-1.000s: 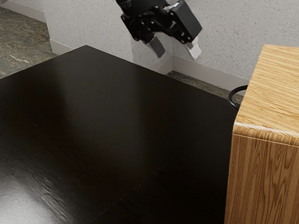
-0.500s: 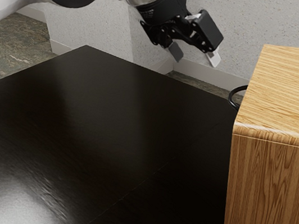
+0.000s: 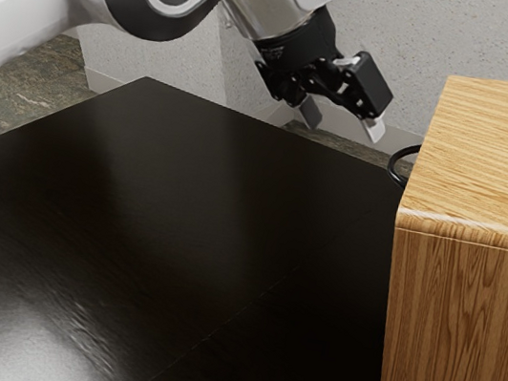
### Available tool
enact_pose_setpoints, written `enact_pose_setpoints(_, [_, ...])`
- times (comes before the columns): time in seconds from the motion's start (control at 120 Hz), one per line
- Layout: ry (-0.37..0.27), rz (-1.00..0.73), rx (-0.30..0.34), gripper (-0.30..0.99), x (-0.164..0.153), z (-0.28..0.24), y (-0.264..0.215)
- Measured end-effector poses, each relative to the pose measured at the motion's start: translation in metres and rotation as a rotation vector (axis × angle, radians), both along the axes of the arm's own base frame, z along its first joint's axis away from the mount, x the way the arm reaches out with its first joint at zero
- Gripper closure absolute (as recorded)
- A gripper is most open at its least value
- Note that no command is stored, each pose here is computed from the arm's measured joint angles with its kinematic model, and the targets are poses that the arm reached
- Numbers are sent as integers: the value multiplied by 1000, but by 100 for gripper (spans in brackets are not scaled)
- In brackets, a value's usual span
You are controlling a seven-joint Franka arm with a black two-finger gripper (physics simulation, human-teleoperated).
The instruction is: Pull the drawer handle with one arm to open the drawer
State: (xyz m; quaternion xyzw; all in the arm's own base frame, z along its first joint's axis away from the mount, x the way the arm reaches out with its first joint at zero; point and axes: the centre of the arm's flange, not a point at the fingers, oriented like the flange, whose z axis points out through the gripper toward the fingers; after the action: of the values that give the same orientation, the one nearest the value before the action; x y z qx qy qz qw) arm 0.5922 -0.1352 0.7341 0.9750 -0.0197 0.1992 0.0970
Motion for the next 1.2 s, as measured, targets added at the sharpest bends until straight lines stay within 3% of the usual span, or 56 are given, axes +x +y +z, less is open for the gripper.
enact_pose_setpoints(0.975, [-12,45,-29,0,30,-34,7])
enact_pose_setpoints(1.2, [-21,52,36,0,18,-39,5])
